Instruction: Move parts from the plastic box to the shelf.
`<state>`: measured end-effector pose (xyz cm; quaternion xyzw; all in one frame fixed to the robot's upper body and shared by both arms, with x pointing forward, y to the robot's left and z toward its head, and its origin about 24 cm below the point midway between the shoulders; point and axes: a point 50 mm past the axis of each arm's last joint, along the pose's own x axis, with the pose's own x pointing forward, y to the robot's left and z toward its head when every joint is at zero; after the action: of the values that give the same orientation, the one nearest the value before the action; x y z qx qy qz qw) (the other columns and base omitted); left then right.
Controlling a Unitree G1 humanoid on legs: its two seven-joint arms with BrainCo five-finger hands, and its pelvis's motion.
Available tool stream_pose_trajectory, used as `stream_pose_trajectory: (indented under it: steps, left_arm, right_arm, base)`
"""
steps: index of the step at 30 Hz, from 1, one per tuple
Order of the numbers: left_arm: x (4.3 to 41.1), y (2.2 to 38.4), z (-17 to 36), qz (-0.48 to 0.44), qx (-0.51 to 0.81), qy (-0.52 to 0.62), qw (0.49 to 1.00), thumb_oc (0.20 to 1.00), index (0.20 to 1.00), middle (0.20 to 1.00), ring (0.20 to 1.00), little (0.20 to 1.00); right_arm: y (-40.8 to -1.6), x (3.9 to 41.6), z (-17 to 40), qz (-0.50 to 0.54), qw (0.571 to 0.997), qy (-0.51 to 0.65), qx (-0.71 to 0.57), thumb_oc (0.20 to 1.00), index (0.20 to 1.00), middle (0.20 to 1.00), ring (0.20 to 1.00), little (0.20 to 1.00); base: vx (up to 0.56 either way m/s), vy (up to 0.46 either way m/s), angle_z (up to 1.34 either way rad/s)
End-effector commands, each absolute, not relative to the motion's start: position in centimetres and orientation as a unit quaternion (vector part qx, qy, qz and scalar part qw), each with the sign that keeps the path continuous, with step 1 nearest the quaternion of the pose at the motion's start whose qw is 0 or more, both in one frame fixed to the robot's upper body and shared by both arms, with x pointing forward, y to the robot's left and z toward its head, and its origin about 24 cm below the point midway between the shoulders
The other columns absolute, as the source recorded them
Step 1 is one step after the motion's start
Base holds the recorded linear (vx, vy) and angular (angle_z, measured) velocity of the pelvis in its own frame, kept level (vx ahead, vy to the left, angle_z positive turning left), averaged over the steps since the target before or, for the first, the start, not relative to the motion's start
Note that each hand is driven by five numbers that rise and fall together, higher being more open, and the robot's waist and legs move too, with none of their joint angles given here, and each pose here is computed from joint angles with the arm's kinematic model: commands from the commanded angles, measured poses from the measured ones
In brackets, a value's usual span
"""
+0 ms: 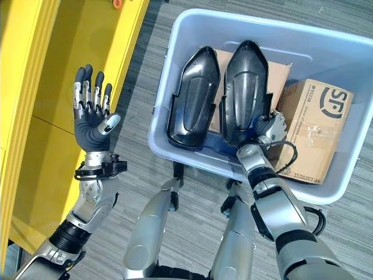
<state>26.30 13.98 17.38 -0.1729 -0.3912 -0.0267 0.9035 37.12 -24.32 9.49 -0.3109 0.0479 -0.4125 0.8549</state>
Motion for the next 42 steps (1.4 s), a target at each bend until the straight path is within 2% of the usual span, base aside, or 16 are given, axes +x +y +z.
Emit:
stream_pose_trajectory:
  steps: [1,13,15,18,19,21,22,25,31,42]
  left_arm:
    - [25.3,15.0,17.9,-0.009,-0.198,-0.429,0.881,1.0,1.0,1.0,1.0,1.0]
    - [25.0,17.1,17.4,-0.005,-0.178,-0.413,0.893,1.0,1.0,1.0,1.0,1.0]
    - [24.8,18.2,16.9,-0.001,-0.175,-0.392,0.903,1.0,1.0,1.0,1.0,1.0]
    - [24.6,18.4,16.4,-0.002,-0.176,-0.379,0.908,1.0,1.0,1.0,1.0,1.0]
    - [24.0,18.7,16.0,-0.002,-0.164,-0.376,0.912,1.0,1.0,1.0,1.0,1.0]
    - [23.6,18.9,15.7,0.004,-0.158,-0.368,0.916,1.0,1.0,1.0,1.0,1.0]
    - [23.2,19.1,14.9,0.016,-0.151,-0.348,0.925,1.0,1.0,1.0,1.0,1.0]
    - [23.2,19.0,13.1,0.021,-0.138,-0.295,0.945,1.0,1.0,1.0,1.0,1.0]
    - [23.0,18.1,9.1,-0.014,-0.099,-0.192,0.976,1.0,1.0,1.0,1.0,1.0]
    - [23.2,18.2,8.3,-0.049,-0.064,-0.168,0.983,1.0,1.0,1.0,1.0,1.0]
  right_arm:
    - [-26.8,33.4,4.5,-0.451,0.833,0.093,-0.307,0.2,0.2,0.2,0.2,0.2]
    - [-27.0,35.3,12.8,-0.477,0.829,-0.122,-0.265,0.2,0.2,0.2,0.2,0.2]
    - [-26.5,35.8,15.5,-0.435,0.848,-0.174,-0.247,0.2,0.2,0.2,0.2,0.2]
    - [-26.0,35.8,15.7,-0.412,0.865,-0.171,-0.229,0.2,0.2,0.2,0.2,0.2]
    - [-25.3,35.3,14.7,-0.372,0.893,-0.158,-0.2,0.2,0.2,0.2,0.2,0.2]
    - [-24.0,34.6,13.1,-0.321,0.919,-0.139,-0.182,0.2,0.2,0.2,0.2,0.2]
    - [-22.0,33.1,10.1,-0.25,0.948,-0.103,-0.165,0.2,0.2,0.2,0.2,0.2]
    - [-19.7,31.0,6.8,-0.169,0.973,-0.057,-0.147,0.2,0.2,0.2,0.2,0.2]
    - [-16.6,27.8,3.5,-0.041,0.994,-0.001,-0.106,0.2,0.2,0.2,0.2,0.2]
    - [-15.6,27.2,2.8,-0.032,0.996,0.003,-0.081,0.2,0.2,0.2,0.2,0.2]
  base:
    - [0.02,-0.065,-0.12]
    - [0.05,-0.045,-0.15]
    - [0.11,-0.038,-0.06]
    - [0.09,0.015,-0.01]
    - [0.12,0.036,0.0]
    - [0.14,0.086,0.04]
    - [0.14,0.135,0.06]
    - [0.12,0.134,-0.03]
    - [0.05,0.175,-0.12]
    - [-0.06,0.045,0.0]
